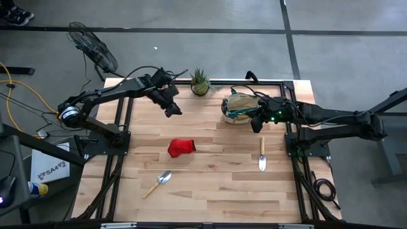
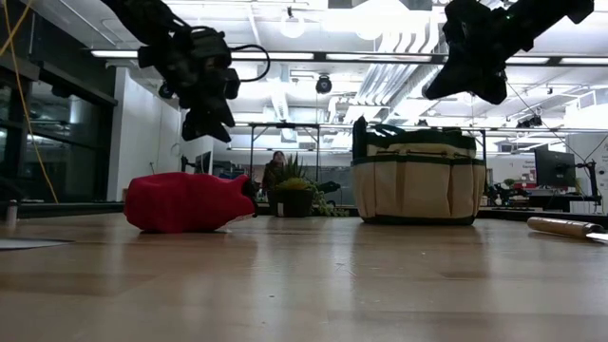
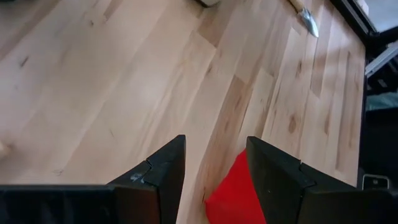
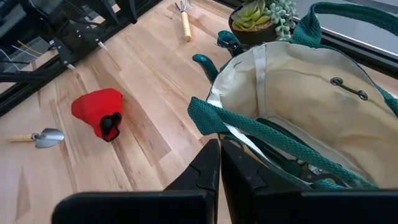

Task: Pick & Place Garden tools in Gardening bag
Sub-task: Put the red gloves into the light brown gardening bag

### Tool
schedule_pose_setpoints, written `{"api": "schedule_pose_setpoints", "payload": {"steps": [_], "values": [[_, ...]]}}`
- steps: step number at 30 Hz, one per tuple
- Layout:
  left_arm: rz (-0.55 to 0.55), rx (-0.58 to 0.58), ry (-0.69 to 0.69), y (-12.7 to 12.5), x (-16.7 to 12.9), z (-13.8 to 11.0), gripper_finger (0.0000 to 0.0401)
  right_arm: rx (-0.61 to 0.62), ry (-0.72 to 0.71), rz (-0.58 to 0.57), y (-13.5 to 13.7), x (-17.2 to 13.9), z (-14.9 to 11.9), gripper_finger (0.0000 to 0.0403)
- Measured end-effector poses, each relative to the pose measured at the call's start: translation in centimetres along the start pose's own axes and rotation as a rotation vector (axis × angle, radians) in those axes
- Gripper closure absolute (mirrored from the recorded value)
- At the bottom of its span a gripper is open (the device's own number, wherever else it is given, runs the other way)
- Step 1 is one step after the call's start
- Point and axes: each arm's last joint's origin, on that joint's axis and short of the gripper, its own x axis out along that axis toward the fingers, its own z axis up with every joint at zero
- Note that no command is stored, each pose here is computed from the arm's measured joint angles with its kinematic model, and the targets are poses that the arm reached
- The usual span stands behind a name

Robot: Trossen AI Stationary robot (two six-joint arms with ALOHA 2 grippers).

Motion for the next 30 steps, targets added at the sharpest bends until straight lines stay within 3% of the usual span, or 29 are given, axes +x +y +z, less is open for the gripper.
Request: {"api": "schedule_pose_setpoints", "payload": {"steps": [9, 21, 30], "values": [[-0.024, 0.001, 0.086, -0.9, 0.5, -0.9, 0.0235, 0.003, 0.002, -0.001, 0.0, 0.0, 0.0, 0.0396], [0.031, 0.145, 0.189, -5.5, 3.1, -2.4, 0.0235, -0.011, 0.069, 0.004, -0.3, -0.3, -0.6, 0.0399], [0.096, 0.106, 0.229, -9.0, 4.5, -4.0, 0.0235, -0.008, 0.188, 0.128, 0.0, -0.4, -1.2, 0.0400]]}}
